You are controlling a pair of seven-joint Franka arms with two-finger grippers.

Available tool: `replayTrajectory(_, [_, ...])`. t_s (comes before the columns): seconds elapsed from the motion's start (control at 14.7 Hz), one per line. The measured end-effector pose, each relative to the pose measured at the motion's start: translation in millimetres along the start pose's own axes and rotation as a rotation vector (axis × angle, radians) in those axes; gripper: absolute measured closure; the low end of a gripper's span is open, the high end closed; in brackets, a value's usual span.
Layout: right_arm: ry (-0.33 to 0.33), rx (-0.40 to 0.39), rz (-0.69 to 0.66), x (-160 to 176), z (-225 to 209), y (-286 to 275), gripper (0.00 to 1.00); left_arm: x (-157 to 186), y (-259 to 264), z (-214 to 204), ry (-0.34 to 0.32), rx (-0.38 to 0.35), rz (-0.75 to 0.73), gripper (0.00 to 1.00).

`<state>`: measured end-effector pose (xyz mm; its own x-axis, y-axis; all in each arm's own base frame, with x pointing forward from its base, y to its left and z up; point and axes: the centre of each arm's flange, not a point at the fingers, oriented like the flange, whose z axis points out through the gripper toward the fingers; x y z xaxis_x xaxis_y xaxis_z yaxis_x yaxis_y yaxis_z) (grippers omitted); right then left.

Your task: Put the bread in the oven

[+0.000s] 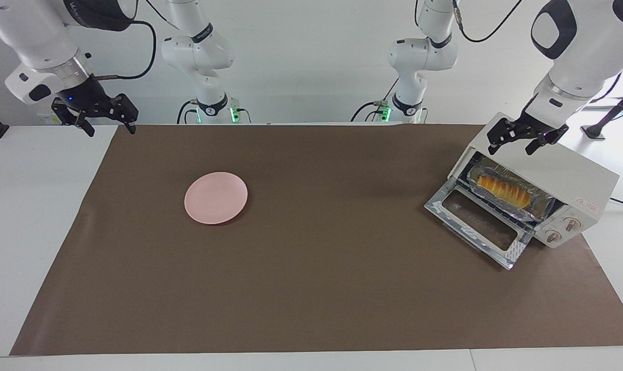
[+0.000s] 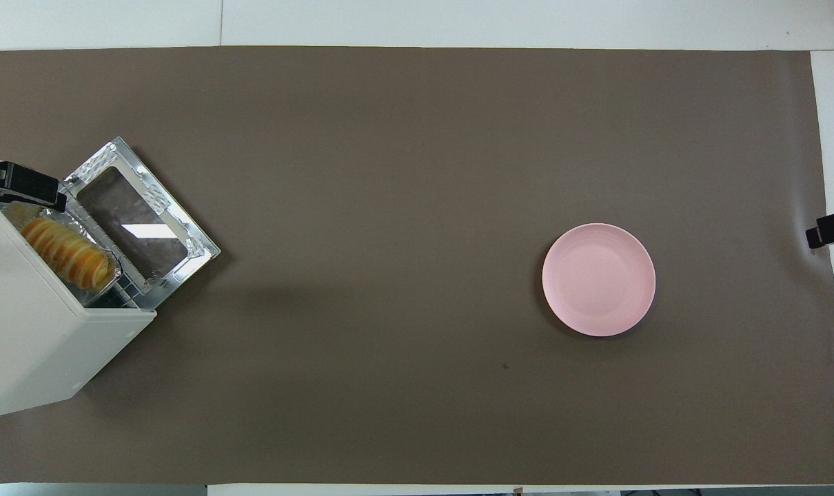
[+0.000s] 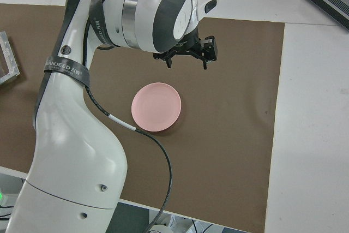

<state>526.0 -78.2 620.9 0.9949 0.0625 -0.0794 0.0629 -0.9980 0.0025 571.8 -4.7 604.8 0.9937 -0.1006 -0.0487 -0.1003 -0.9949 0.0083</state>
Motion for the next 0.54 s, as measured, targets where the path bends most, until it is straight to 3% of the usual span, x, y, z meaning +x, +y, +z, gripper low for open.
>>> replayTrajectory(0.54, [0.000,0.000,0.000,0.0,0.0,0.0,0.00,0.4,7.5,1.1,-0.003,0.000,0.012,0.00])
